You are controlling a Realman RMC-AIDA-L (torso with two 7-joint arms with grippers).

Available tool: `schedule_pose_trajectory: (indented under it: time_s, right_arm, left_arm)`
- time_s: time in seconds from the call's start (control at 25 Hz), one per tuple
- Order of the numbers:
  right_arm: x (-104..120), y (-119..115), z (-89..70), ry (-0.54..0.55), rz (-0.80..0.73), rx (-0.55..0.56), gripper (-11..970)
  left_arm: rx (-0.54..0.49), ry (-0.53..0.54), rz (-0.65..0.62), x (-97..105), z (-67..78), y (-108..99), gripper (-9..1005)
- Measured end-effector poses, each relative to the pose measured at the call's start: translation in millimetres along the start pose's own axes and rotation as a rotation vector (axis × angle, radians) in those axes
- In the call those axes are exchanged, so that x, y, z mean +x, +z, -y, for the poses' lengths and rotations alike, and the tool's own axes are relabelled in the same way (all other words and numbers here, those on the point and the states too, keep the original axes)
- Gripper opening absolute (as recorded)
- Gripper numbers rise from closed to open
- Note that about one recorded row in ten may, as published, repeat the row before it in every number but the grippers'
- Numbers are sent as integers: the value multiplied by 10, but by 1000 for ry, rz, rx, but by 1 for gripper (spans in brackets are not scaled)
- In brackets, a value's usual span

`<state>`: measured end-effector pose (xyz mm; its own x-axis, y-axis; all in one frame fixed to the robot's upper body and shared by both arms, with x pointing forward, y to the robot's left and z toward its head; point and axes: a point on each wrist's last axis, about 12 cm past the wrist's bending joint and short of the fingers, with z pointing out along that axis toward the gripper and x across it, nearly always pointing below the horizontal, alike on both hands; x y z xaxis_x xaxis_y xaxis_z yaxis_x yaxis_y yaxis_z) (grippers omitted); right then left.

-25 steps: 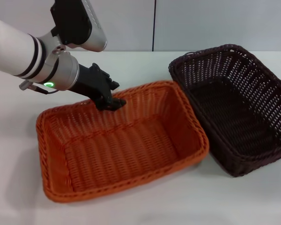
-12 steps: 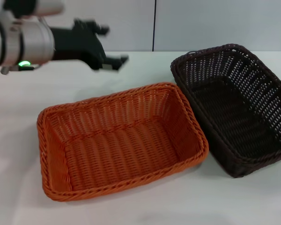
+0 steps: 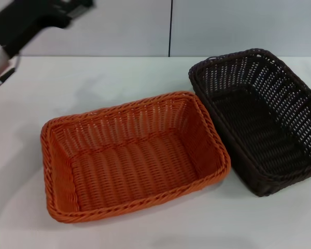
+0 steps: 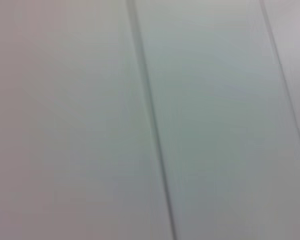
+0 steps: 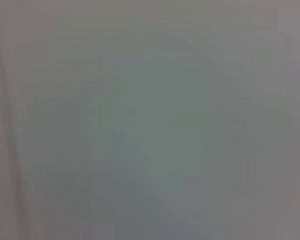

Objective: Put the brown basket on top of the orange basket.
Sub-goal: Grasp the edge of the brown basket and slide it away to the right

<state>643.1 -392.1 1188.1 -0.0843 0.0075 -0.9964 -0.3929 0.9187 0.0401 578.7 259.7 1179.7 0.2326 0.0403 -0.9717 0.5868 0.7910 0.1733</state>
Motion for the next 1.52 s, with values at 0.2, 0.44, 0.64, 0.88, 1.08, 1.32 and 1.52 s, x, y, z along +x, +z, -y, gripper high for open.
schedule_pose_trajectory:
  time_s: [0.2,0.44,0.64,0.88,1.08,1.32,1.52]
  right_arm:
    - [-360,156,-107,-135,-174,-173,637]
    - [-509,201,-485,-377,-383,-407,637]
    - [-374,205,-729,-549,-583,-506,637]
    - [-172,202,-914,-618,-725,-577,637]
    - [73,215,-1107,-637,-816,-704,637]
    - [297,204,-1468,-659,-874,-926,637]
    - [360,194,-1679,-679,-896,-1039,637]
  left_arm:
    - [-209,0,333,299,5,-407,849]
    - [-334,-3,420,427,-10,-602,847]
    - [-373,-7,433,426,-53,-657,846]
    - [-392,-11,444,415,-76,-664,844]
    - [-393,-13,450,403,-87,-634,843]
    - [-400,-22,455,393,-109,-574,843]
    - [-419,-29,466,381,-133,-568,843]
